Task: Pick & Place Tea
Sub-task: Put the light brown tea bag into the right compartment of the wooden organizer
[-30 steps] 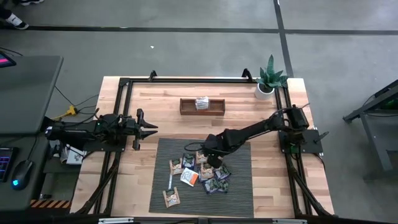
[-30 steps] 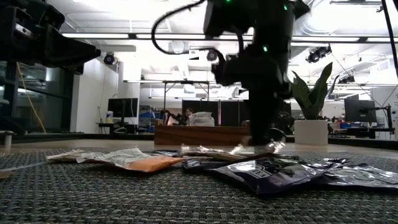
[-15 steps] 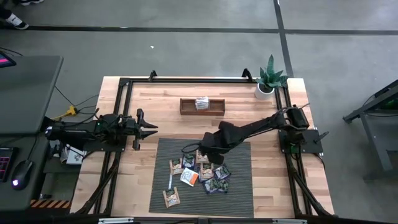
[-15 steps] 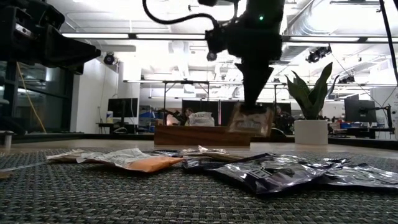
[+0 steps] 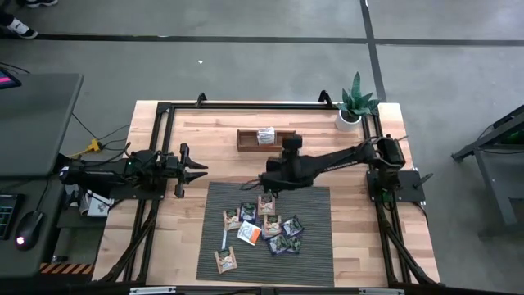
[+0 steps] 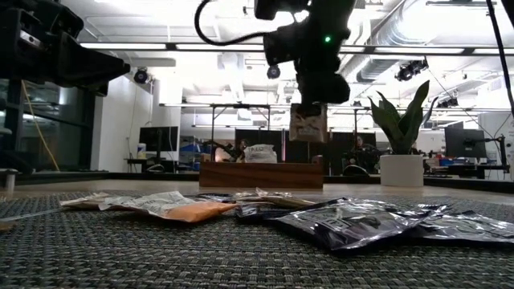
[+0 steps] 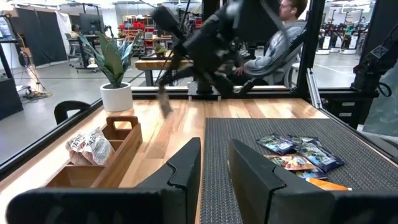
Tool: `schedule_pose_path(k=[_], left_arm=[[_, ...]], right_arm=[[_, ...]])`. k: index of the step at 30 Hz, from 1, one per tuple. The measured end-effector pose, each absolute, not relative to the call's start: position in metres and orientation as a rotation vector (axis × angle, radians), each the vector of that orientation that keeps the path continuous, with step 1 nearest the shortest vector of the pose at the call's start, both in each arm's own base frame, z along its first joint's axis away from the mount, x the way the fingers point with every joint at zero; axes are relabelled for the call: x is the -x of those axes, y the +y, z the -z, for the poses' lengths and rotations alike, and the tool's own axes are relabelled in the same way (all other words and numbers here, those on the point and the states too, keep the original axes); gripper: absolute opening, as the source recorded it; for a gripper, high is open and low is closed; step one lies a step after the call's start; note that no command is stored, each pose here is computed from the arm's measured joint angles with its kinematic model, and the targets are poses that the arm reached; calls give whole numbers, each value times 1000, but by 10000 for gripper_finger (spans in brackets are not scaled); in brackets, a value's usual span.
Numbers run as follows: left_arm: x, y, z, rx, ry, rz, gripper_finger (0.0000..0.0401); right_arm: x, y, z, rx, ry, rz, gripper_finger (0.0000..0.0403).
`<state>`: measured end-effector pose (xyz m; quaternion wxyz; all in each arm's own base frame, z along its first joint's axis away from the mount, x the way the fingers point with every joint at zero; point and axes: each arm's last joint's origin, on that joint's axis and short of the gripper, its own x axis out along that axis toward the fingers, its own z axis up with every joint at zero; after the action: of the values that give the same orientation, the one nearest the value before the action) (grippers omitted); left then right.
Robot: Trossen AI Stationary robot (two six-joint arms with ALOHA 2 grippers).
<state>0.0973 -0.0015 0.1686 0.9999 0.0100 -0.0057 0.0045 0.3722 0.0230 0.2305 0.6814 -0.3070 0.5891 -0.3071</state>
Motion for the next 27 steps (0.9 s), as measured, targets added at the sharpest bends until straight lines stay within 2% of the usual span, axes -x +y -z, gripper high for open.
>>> schedule_pose_path(k=[6, 16, 22, 27], left_arm=[[-97, -2, -169, -20, -11, -9, 82], [-97, -2, -169, -20, -12, -9, 82], [-97, -2, -169, -20, -12, -9, 82], [-97, -2, -169, -20, -12, -9, 82]], right_arm=[[-376, -7, -233, 761, 1335, 764, 0], [-381, -52, -234, 777, 1391, 775, 0], [-383, -69, -232, 736, 1394, 728, 0], [-377, -76, -213, 805, 1365, 666, 0]])
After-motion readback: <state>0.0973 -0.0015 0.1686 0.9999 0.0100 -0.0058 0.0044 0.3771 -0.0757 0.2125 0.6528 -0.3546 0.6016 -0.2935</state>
